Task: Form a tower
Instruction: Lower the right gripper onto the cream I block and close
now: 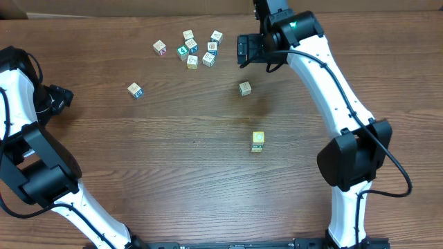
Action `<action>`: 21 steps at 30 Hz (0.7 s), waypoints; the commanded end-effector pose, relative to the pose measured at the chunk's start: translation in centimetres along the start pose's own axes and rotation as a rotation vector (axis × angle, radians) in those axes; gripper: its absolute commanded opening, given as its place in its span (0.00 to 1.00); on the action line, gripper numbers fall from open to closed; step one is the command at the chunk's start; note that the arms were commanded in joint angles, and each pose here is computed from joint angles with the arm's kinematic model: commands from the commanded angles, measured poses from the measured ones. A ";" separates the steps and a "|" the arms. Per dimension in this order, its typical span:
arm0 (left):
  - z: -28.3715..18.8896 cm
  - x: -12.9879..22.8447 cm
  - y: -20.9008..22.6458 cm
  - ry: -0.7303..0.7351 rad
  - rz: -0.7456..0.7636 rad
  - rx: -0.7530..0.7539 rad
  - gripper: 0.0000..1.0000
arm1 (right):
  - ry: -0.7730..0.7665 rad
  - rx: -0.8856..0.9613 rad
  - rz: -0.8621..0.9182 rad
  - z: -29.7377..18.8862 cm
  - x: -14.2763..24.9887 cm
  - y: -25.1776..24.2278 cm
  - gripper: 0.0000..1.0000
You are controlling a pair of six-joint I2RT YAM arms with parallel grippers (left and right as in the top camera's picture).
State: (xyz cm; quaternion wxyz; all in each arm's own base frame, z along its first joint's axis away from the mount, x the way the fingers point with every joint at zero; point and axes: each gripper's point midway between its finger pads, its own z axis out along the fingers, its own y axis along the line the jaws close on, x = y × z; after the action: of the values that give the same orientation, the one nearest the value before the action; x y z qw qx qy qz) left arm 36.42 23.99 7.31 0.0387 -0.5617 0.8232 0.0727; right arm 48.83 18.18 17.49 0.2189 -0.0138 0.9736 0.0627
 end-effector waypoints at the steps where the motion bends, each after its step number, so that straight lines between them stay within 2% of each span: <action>1: -0.2 -0.1 -0.6 -0.014 0.031 0.000 1.00 | -0.004 0.006 -0.002 0.8 -0.2 -0.2 1.00; 13: -0.2 -0.1 -0.6 -0.014 0.030 0.000 0.99 | -0.018 0.002 -0.001 1.8 -0.6 0.0 1.00; 21: -0.2 -0.1 -0.6 -0.014 0.031 0.000 0.99 | 0.042 0.020 -0.005 5.8 0.6 -0.1 0.99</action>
State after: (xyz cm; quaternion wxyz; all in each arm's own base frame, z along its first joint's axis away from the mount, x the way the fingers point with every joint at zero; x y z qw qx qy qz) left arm 36.41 23.99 7.31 0.0385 -0.5617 0.8232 0.0729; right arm 50.55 18.84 14.57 0.2178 -0.0139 0.9739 0.0625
